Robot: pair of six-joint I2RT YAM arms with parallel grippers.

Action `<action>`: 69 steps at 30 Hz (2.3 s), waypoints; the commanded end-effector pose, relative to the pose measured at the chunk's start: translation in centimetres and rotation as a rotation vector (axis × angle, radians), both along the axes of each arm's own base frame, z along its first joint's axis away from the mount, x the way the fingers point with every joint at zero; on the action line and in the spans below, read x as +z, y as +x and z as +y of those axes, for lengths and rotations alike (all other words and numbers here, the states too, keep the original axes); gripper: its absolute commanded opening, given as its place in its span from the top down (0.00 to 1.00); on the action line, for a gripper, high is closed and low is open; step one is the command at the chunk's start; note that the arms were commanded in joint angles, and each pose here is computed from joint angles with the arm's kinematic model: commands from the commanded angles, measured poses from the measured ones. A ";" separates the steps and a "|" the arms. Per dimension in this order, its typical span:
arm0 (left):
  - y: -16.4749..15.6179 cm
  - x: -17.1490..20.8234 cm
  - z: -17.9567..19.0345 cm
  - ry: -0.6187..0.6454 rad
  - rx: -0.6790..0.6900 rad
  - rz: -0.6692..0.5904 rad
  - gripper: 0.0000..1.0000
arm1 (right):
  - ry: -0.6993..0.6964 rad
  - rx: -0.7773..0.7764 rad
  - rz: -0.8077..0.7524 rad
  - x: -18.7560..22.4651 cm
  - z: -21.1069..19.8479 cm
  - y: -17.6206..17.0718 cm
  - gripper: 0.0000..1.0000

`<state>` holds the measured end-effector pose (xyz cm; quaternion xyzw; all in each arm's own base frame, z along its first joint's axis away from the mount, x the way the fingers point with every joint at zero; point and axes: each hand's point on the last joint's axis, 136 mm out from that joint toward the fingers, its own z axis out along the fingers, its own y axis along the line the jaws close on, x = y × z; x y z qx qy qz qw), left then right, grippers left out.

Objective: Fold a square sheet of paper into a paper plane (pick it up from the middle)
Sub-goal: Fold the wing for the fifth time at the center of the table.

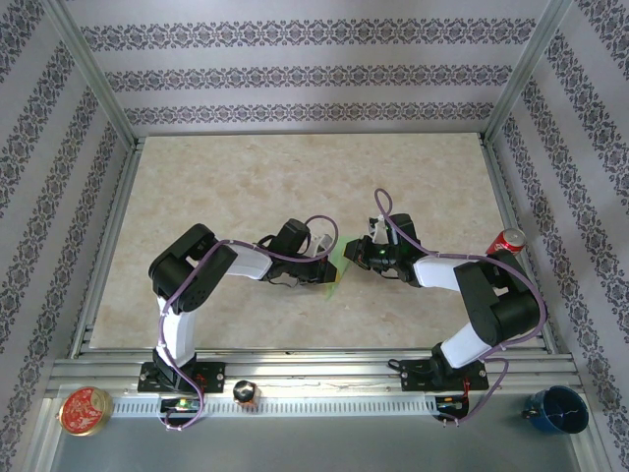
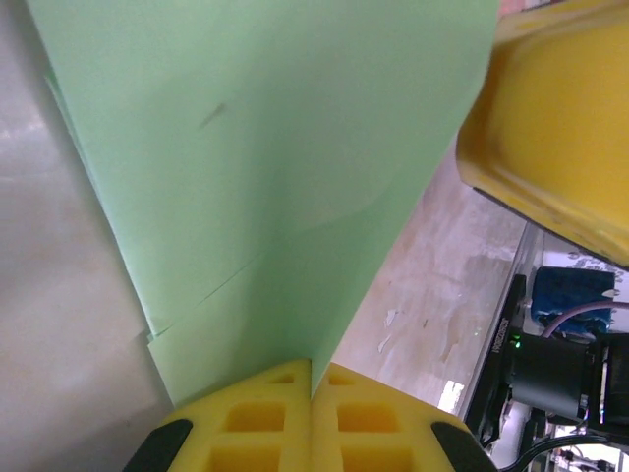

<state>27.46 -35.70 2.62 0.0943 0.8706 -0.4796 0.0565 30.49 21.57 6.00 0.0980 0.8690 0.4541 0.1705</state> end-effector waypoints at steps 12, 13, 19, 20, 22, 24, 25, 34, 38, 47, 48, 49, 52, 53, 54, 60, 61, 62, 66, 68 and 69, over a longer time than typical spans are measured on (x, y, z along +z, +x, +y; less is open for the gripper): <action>0.8 -0.2 0.3 -0.091 0.060 0.045 1.00 | 0.037 0.022 -0.025 0.3 0.1 -0.6 0.85; 0.7 -0.2 0.2 -0.099 0.064 0.052 1.00 | 0.042 0.028 -0.029 0.4 0.2 -0.6 0.86; 0.8 -0.1 0.4 -0.134 0.094 0.077 1.00 | 0.061 0.053 -0.038 0.7 0.6 -0.4 0.90; 0.9 -0.1 0.5 -0.138 0.100 0.079 1.00 | 0.060 0.053 -0.037 0.6 0.7 -0.3 0.90; 0.9 -0.3 0.7 -0.134 0.107 0.086 1.00 | 0.062 0.057 -0.039 0.6 0.8 0.0 0.90; 0.8 -0.3 0.8 -0.132 0.110 0.089 1.00 | 0.064 0.063 -0.040 0.7 0.9 0.2 0.90; 0.7 -0.3 1.0 -0.133 0.115 0.090 1.00 | 0.063 0.061 -0.040 0.6 0.9 0.4 0.91; 0.9 0.0 1.3 -0.156 0.140 0.110 1.00 | 0.086 0.077 -0.027 0.2 1.2 1.3 0.91; 1.0 -0.1 1.4 -0.155 0.153 0.121 1.00 | 0.090 0.083 -0.019 -0.2 1.3 1.5 0.91; 1.0 -0.6 2.0 -0.143 0.187 0.146 1.00 | 0.101 0.096 -0.010 -0.6 1.3 2.0 0.90; 1.0 -0.7 2.1 -0.142 0.197 0.146 1.00 | 0.102 0.099 -0.007 -0.7 1.3 2.0 0.90; 1.0 -0.8 2.3 -0.139 0.205 0.148 1.00 | 0.102 0.098 -0.007 -0.7 1.2 2.0 0.90; 1.1 -1.0 2.6 -0.137 0.217 0.160 1.00 | 0.103 0.096 -0.006 -0.7 1.1 2.0 0.90; 1.1 -1.0 2.6 -0.138 0.219 0.162 1.00 | 0.104 0.100 -0.004 -0.8 1.1 2.0 0.90; 1.1 -1.0 2.7 -0.138 0.222 0.165 1.00 | 0.104 0.104 -0.002 -0.8 1.2 2.0 0.90; 1.3 -1.2 2.9 -0.135 0.229 0.174 1.00 | 0.108 0.115 0.006 -0.9 1.4 2.1 0.90; 1.3 -1.3 2.9 -0.136 0.232 0.175 1.00 | 0.109 0.118 0.010 -0.9 1.4 2.1 0.90; 1.4 -1.3 2.9 -0.136 0.233 0.176 1.00 | 0.111 0.120 0.008 -0.9 1.5 2.2 0.90; 1.4 -1.3 3.0 -0.137 0.235 0.180 1.00 | 0.112 0.136 0.017 -1.0 1.8 2.2 0.91; 1.4 -1.4 3.1 -0.135 0.237 0.185 1.00 | 0.113 0.142 0.020 -1.1 2.0 2.2 0.91; 1.3 -1.4 3.1 -0.134 0.237 0.186 1.00 | 0.111 0.142 0.023 -1.2 2.1 2.3 0.91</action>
